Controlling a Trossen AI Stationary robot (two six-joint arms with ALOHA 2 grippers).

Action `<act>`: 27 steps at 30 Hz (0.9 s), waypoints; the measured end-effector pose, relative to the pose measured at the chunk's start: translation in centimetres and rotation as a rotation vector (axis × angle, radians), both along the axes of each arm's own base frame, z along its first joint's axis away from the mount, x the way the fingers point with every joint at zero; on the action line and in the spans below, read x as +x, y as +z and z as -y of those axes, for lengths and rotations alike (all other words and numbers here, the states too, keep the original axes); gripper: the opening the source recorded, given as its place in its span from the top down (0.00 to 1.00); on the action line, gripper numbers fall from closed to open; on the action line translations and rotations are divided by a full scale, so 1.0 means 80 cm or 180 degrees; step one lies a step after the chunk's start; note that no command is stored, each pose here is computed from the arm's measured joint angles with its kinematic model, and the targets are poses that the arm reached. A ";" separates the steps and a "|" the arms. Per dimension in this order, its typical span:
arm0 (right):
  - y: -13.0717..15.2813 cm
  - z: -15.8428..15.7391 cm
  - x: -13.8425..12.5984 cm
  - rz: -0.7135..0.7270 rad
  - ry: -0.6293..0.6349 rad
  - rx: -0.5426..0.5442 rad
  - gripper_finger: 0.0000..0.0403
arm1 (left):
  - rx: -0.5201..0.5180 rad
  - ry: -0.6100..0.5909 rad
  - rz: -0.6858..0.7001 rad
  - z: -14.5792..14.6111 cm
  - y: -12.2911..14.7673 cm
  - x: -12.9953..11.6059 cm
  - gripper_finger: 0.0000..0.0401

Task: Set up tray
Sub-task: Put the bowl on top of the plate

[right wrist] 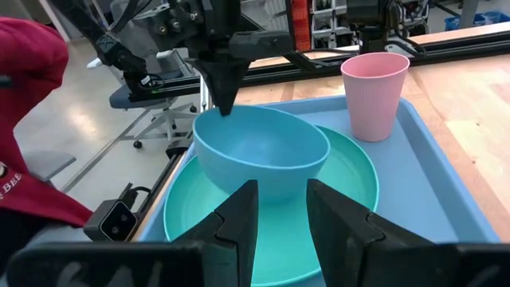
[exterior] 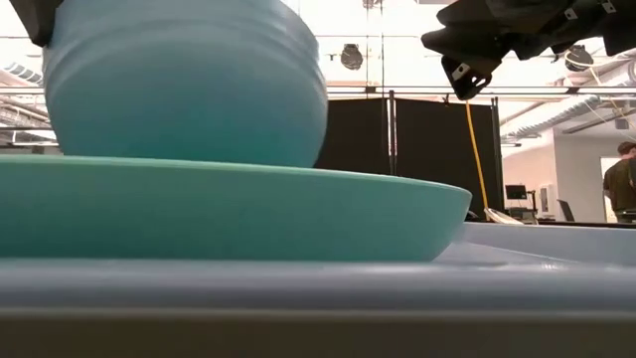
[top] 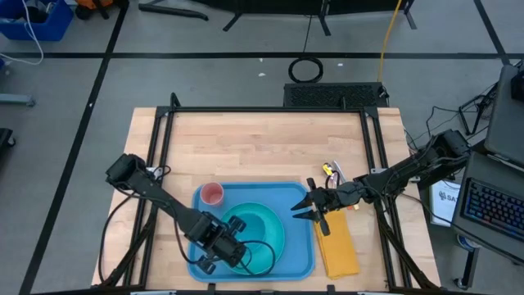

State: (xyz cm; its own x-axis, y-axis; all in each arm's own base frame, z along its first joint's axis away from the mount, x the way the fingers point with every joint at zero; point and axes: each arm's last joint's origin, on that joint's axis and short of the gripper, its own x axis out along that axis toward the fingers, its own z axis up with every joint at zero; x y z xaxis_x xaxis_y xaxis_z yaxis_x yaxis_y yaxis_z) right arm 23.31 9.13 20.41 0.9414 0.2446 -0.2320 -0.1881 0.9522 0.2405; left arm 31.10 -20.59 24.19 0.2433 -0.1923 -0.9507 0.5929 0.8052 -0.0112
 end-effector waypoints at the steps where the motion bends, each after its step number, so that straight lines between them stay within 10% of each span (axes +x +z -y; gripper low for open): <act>1: 0.000 0.000 0.000 -0.0002 -0.0002 0.0008 0.75 | -0.0001 0.0009 0.0000 0.000 0.000 0.000 0.99; 27: 0.000 0.000 0.000 -0.0006 -0.0005 0.0020 0.75 | -0.0205 0.0213 0.0033 0.000 0.002 0.006 0.86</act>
State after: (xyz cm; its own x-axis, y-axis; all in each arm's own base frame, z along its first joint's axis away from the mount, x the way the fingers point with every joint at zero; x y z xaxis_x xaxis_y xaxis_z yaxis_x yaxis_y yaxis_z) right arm 23.31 9.13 20.41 0.9414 0.2446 -0.2322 -0.1862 0.9510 0.2468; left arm 31.57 -20.63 24.36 0.2674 -0.2361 -0.9342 0.5382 0.8408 -0.0584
